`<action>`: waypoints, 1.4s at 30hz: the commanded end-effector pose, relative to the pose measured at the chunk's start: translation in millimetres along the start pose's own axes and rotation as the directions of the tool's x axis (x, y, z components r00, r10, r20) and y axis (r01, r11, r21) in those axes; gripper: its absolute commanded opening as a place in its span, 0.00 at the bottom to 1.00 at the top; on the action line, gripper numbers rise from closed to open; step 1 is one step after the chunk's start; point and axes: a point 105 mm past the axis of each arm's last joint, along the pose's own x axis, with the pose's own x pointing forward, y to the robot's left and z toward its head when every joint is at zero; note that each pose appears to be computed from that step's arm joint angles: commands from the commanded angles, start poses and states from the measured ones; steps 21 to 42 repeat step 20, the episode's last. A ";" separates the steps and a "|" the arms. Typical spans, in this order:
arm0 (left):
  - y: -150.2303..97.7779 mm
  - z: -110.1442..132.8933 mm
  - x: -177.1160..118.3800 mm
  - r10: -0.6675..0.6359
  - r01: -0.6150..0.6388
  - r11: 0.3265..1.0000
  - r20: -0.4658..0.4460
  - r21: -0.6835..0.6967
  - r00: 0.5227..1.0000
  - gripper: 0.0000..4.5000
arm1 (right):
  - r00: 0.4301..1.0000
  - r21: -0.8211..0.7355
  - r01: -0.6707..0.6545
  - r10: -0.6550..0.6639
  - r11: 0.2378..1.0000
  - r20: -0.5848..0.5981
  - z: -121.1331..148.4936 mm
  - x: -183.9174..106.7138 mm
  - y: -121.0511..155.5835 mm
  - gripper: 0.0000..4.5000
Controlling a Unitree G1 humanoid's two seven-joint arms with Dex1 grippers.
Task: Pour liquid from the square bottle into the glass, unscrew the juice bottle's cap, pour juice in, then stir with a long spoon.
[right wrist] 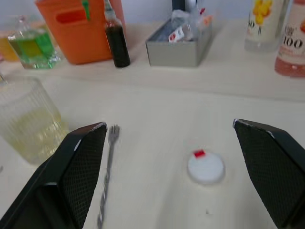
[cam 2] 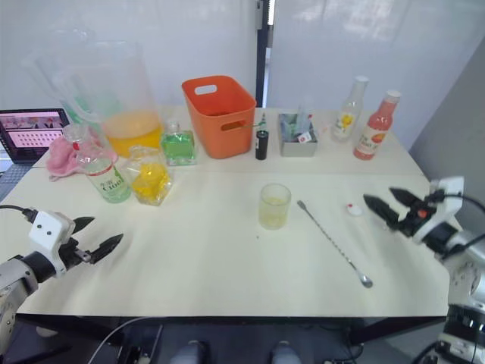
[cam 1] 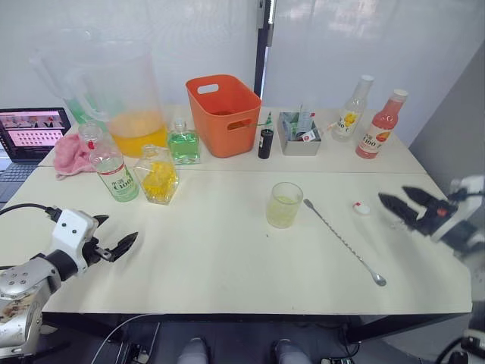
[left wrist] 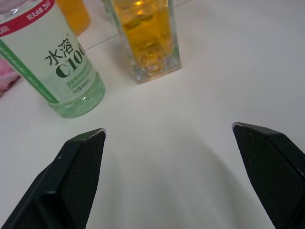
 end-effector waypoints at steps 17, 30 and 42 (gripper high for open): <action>1.1 -32.6 -22.5 0.032 -0.031 0.999 -0.034 0.023 0.999 1.00 | 0.999 -0.234 0.024 -0.034 0.972 -0.038 -23.7 -42.0 -19.0 1.00; 3.4 -34.5 -20.8 0.037 -0.036 0.999 -0.040 0.028 0.999 1.00 | 0.999 -0.244 0.026 -0.035 0.969 -0.032 -21.6 -40.2 -19.0 1.00; 3.4 -34.5 -20.8 0.037 -0.036 0.999 -0.040 0.028 0.999 1.00 | 0.999 -0.244 0.026 -0.035 0.969 -0.032 -21.6 -40.2 -19.0 1.00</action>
